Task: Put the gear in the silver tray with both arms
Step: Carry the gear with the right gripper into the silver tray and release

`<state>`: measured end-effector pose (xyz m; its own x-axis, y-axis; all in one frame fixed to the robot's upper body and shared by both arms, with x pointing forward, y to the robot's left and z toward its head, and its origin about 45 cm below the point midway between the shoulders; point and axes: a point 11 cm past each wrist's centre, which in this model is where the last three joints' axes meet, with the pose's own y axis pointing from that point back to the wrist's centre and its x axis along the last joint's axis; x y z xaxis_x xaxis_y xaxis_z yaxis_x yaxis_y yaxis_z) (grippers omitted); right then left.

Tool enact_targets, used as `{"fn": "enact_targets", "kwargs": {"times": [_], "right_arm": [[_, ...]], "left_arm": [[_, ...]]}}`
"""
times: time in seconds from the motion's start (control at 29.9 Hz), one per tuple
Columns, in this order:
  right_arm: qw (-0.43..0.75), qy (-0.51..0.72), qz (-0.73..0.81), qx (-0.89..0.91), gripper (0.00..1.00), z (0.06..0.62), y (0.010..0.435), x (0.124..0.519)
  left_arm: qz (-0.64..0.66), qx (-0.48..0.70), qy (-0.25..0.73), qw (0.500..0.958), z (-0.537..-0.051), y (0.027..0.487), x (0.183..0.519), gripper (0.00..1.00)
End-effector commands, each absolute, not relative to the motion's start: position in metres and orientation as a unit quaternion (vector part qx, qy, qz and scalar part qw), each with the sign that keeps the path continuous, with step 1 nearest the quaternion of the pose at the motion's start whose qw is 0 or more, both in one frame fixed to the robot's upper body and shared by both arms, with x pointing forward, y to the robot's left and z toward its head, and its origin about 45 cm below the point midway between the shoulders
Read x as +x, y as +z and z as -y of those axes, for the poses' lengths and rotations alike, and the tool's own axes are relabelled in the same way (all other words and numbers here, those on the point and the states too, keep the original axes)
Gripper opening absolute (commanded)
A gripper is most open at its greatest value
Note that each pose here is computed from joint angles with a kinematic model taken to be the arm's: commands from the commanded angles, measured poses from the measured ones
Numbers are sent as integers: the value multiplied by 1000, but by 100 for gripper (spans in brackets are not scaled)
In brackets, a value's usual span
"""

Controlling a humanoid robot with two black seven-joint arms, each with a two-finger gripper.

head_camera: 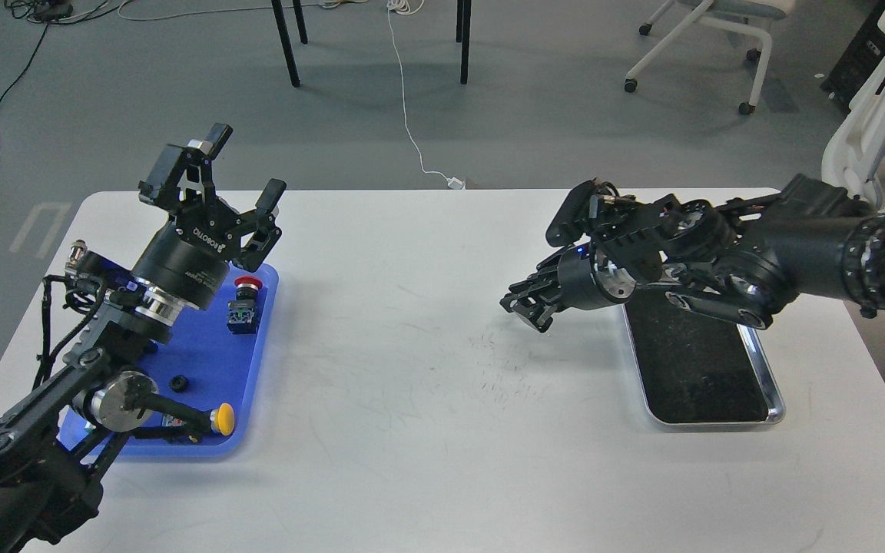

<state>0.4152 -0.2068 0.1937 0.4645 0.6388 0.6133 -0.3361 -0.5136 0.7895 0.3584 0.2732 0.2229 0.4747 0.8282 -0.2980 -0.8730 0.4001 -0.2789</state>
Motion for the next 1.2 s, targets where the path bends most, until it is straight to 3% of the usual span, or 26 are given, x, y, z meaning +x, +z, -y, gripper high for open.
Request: {"fn": "enact_targets", "kwargs": {"times": [0.0, 0.17, 0.4, 1.17], "right_arm": [[520, 486, -79, 698, 21, 273, 211, 413], [576, 457, -81, 673, 21, 349, 207, 397], [595, 419, -75, 682, 22, 380, 178, 376], [584, 424, -77, 688, 25, 360, 150, 381]], "left_arm": [[-57, -203, 507, 836, -271, 223, 358, 98], [-60, -210, 503, 837, -265, 224, 358, 98], [-62, -215, 497, 839, -259, 225, 357, 98], [-64, -215, 497, 838, -260, 224, 354, 98]]}}
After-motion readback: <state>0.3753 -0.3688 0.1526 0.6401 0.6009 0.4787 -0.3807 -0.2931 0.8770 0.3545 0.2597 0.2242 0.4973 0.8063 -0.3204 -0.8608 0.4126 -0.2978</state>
